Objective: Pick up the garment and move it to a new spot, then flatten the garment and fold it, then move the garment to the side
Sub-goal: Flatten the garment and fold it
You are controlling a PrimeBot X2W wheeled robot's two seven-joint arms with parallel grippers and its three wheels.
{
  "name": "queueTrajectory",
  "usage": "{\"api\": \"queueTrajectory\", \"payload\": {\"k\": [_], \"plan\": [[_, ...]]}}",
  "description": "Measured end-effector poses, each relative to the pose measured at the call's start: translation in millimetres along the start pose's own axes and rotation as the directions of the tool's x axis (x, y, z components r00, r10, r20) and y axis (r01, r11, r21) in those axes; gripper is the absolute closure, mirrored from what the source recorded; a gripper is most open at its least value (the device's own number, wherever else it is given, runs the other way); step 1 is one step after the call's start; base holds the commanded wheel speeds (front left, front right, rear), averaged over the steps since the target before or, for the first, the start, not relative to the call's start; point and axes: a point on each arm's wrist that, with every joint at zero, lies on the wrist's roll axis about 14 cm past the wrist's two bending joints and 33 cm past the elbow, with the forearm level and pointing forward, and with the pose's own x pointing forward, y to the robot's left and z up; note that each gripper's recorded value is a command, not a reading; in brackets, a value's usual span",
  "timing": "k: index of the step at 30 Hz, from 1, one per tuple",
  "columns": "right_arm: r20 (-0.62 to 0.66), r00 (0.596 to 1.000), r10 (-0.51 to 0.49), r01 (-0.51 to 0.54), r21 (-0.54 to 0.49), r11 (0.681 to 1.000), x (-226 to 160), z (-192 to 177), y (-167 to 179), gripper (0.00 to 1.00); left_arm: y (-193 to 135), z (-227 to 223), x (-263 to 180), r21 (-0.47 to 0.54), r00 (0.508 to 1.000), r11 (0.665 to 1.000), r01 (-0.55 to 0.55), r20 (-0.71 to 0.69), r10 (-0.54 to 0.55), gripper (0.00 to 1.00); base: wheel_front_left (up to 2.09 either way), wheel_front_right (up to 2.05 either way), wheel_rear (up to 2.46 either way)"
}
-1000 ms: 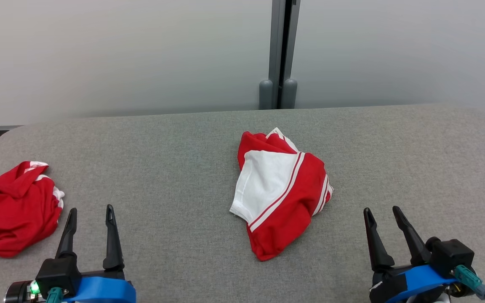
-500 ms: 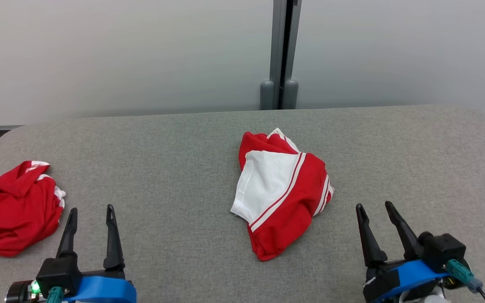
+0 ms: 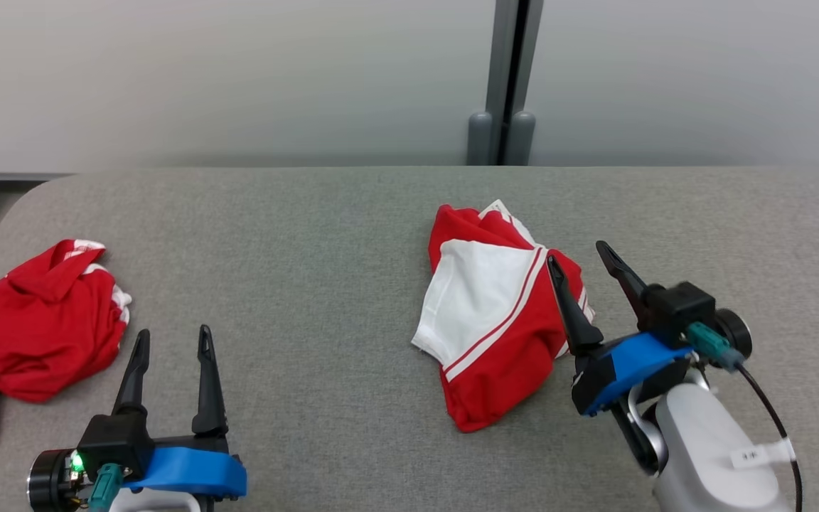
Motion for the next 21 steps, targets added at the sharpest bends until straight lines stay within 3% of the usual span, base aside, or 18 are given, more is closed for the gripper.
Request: {"api": "queueTrajectory", "payload": {"k": [8,21], "plan": [[-0.21,0.977,0.023,-0.036,-0.057,0.998,29,-53,-9,0.0,7,-6,3,-0.007,0.999,0.999,-0.032,-0.02,0.032,0.0,0.0,0.0,0.0],[-0.481,0.874,0.066,-0.083,-0.015,0.996,25,-134,4,0.0,12,-19,11,-0.016,0.997,0.998,-0.058,-0.061,0.057,0.0,0.0,0.0,0.0]]}}
